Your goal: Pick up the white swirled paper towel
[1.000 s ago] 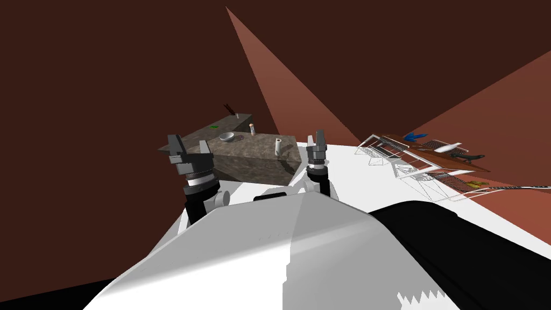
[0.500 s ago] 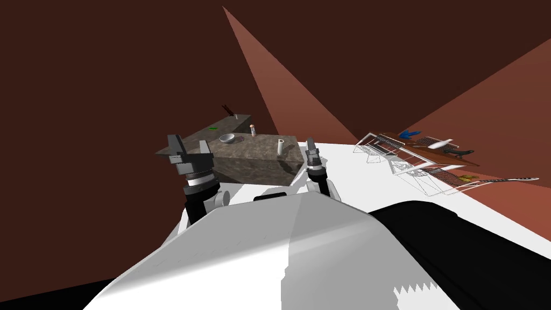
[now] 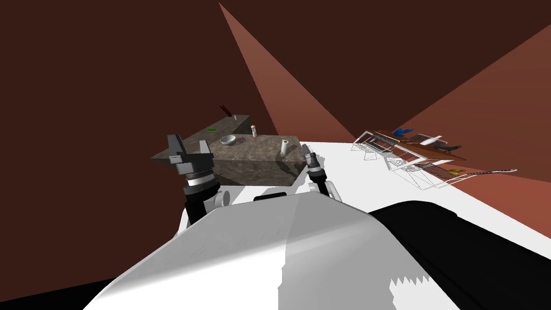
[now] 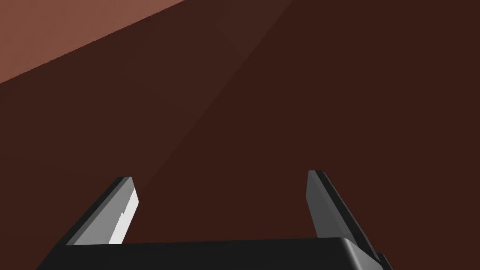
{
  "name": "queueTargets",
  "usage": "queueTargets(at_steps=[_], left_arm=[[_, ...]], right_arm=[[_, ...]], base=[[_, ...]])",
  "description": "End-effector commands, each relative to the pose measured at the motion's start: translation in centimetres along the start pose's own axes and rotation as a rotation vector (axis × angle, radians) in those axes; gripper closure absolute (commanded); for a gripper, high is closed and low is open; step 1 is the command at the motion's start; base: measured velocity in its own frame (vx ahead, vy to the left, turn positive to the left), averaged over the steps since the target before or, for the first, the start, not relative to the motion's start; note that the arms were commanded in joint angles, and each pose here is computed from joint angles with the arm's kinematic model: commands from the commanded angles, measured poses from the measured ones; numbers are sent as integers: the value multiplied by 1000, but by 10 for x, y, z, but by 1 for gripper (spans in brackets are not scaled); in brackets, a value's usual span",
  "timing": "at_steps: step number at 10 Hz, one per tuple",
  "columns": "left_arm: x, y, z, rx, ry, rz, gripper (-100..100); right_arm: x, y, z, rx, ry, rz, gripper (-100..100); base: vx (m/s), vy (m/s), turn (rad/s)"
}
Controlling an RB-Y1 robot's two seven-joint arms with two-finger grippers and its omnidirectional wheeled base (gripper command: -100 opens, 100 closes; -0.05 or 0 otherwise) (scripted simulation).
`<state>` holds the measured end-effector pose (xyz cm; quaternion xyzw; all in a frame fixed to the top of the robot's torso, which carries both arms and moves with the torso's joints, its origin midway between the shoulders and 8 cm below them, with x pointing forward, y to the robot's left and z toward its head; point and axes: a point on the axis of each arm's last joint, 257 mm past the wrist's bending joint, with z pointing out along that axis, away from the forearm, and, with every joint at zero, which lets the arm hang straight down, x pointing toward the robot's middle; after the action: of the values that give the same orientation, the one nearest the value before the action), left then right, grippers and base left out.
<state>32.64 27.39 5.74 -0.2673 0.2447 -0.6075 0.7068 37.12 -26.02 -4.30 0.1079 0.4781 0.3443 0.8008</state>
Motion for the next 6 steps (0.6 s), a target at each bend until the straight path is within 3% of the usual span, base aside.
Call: queueTargets(at_steps=[1,6], left_arm=[[0,0,0,0,0,0,0],[0,0,0,0,0,0,0]], right_arm=[[8,-20,-12,38,36,-85,-100],[35,-76,-39,137,150,-302,-100]], base=[[45,140,-90],[57,123,-63]])
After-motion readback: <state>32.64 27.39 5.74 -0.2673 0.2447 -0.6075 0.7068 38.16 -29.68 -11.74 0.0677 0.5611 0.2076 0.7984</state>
